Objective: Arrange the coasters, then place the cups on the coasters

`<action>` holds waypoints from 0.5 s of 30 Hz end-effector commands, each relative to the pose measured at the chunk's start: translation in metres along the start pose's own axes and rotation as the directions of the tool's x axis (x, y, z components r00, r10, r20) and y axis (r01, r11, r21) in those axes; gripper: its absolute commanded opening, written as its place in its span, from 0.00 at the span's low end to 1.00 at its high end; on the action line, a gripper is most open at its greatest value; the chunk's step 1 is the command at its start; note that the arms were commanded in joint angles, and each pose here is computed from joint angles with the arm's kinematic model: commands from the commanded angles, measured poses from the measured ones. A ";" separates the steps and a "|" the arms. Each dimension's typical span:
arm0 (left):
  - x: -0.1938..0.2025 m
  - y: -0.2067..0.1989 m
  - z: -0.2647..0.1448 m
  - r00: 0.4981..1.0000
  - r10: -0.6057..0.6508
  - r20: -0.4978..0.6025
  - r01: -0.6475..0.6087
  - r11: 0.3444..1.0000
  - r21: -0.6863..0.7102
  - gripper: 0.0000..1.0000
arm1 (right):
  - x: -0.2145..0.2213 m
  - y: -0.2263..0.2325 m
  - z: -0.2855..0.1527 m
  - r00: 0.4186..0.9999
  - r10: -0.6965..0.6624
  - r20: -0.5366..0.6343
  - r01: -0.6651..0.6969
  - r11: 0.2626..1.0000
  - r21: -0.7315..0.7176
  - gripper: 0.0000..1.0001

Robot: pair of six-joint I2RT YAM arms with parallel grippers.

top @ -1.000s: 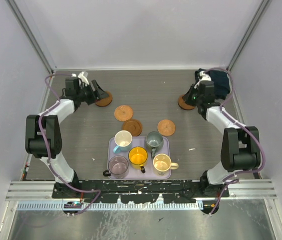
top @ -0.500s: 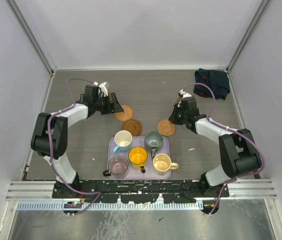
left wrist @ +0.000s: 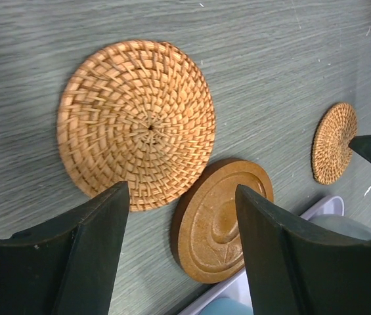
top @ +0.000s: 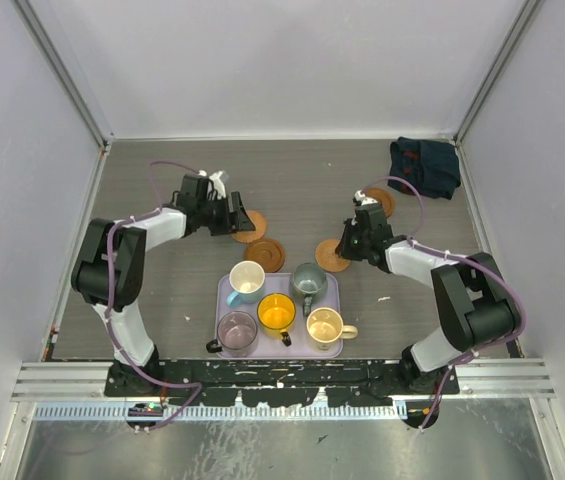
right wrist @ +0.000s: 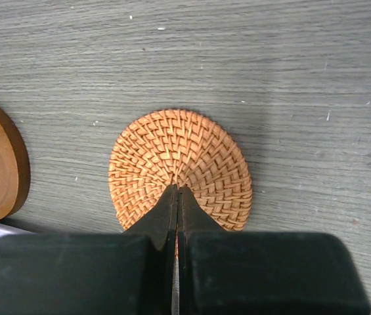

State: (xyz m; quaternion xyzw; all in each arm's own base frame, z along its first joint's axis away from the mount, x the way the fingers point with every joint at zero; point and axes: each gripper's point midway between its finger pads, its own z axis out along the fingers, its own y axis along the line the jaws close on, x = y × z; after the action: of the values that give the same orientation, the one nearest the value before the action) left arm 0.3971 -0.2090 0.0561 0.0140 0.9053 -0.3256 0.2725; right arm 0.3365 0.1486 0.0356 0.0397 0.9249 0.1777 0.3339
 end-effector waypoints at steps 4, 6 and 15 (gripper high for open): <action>-0.014 -0.010 0.009 0.999 0.024 0.041 -0.025 1.000 0.019 0.66 | -0.009 0.000 0.005 0.999 0.013 0.036 -0.013 1.000 0.014 0.01; -0.011 -0.003 0.012 0.999 0.011 0.036 -0.011 1.000 -0.009 0.66 | -0.010 -0.002 0.006 0.999 0.017 0.035 -0.018 0.999 0.028 0.01; -0.006 0.018 0.022 1.000 -0.019 -0.001 0.019 0.994 -0.107 0.66 | -0.010 -0.012 0.022 0.999 0.035 0.014 -0.036 0.995 0.093 0.01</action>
State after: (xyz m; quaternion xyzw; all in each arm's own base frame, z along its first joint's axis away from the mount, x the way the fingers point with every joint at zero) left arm 0.4104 -0.2162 0.0484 0.0045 0.9091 -0.3131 0.2746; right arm 0.3466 0.1461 0.0261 0.0587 0.9282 0.1621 0.3298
